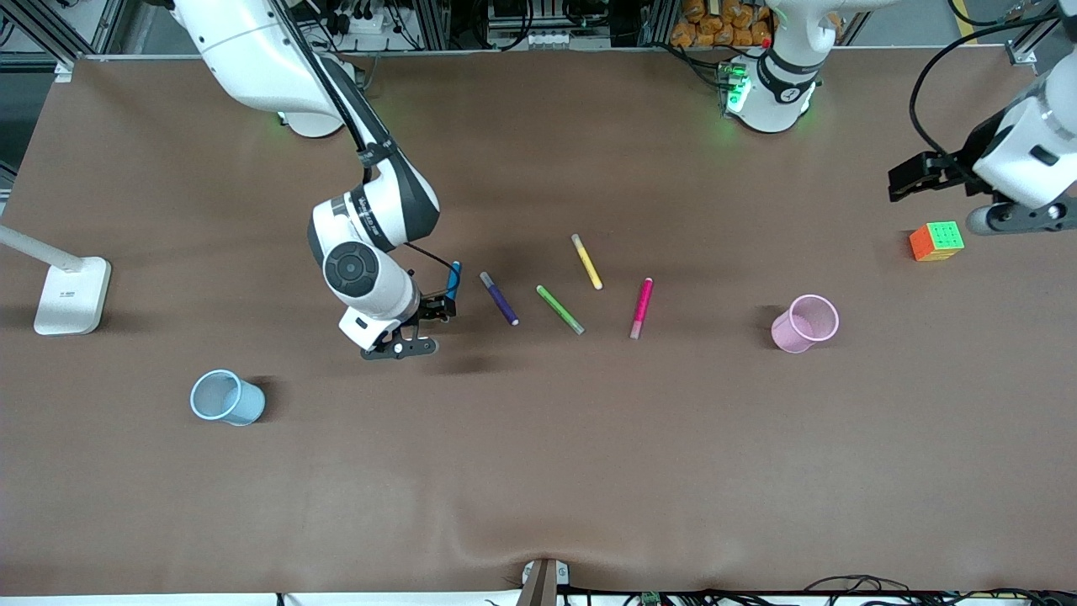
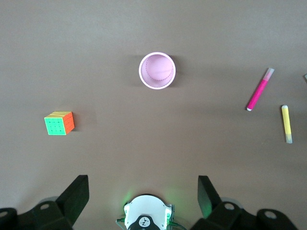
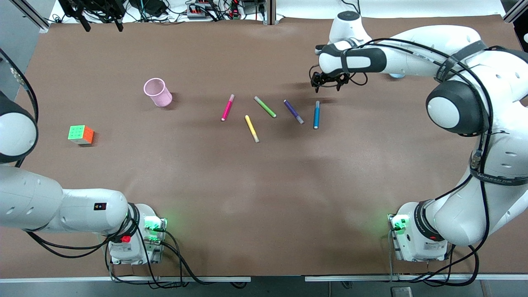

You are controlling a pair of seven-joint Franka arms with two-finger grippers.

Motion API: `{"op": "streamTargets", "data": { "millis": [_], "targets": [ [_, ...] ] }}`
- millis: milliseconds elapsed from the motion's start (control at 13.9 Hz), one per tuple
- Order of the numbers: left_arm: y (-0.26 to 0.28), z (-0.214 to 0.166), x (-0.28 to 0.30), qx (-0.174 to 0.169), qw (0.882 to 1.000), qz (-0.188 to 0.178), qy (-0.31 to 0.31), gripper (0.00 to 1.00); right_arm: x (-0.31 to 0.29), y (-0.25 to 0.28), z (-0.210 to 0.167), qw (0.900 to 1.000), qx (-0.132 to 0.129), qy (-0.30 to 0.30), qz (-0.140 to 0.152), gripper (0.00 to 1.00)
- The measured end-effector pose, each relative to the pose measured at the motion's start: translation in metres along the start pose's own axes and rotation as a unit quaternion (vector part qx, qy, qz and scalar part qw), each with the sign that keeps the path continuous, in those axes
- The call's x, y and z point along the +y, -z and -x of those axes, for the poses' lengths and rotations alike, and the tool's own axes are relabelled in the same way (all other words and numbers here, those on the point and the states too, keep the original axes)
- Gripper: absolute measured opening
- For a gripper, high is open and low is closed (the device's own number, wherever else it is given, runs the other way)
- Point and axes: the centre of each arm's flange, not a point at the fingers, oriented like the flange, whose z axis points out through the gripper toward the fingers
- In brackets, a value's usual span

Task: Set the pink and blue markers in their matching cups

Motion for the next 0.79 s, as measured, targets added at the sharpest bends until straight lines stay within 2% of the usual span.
{"op": "streamTargets", "data": {
  "millis": [288,793],
  "targets": [
    [-0.017,-0.011,0.021,-0.017,1.0,-0.003,-0.019,1.0,-0.017,-0.028,0.02,1.0,0.015,-0.01,0.0,1.0],
    [-0.038,-0.025,0.043,-0.036,0.999,-0.006,-0.037,1.0,-0.04,-0.044,0.034,1.0,0.009,-0.013,0.007,1.0]
  ]
}}
